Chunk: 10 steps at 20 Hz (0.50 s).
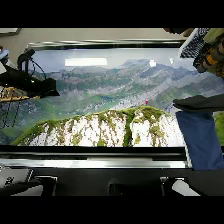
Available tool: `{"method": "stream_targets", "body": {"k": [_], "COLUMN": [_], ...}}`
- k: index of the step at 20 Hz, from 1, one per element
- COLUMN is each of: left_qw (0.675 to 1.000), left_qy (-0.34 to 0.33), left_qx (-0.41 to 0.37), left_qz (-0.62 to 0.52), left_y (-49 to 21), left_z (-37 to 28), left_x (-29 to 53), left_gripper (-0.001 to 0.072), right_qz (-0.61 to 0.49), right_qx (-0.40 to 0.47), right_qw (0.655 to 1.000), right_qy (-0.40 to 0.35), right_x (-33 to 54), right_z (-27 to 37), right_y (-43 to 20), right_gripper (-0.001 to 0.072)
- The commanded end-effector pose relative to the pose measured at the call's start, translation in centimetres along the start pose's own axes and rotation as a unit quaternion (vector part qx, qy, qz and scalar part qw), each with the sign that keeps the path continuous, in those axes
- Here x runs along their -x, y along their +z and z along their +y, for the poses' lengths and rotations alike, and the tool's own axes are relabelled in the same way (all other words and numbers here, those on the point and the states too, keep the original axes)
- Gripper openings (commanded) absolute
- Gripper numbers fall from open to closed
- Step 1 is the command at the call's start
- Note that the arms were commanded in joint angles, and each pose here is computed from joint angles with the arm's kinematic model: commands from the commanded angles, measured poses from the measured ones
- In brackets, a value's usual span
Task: Fold the clothes and pants, and hang the long-sleeved shirts on hangers.
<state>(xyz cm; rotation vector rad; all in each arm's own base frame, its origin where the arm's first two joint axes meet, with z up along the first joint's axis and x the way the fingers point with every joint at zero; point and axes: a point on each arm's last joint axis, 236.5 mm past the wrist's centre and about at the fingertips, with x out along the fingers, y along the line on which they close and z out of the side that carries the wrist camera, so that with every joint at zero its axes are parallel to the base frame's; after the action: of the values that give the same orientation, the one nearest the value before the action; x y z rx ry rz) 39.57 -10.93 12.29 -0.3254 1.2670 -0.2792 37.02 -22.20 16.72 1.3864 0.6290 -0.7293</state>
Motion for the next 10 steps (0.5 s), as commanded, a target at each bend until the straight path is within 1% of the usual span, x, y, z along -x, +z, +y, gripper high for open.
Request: {"method": "stream_targets", "body": {"k": [1, 5, 10], "left_qw": [1.0, 1.0, 1.0], "left_qy": [0.002, 0.001, 0.001], "left_qx": [0.001, 0.001, 0.0], "left_qz": [0.012, 0.011, 0.012], "left_y": [-0.5, -0.5, -0.5], "left_z": [0.1, 0.1, 0.1], "left_x": [0.0, 0.0, 0.0], "left_gripper": [0.0017, 0.0017, 0.0017], "right_qz": [-0.004, 0.002, -0.028], "right_qx": [-0.015, 0.004, 0.072], "right_qw": [0.996, 0.989, 0.965], "right_qy": [-0.086, -0.145, -0.251], "right_x": [2.5, 5.0, 7.5], "right_z": [-4.1, -7.0, -12.0], "right_y": [-0.9, -2.2, -0.5], "right_gripper": [0.0033, 0.0034, 0.0034]}}
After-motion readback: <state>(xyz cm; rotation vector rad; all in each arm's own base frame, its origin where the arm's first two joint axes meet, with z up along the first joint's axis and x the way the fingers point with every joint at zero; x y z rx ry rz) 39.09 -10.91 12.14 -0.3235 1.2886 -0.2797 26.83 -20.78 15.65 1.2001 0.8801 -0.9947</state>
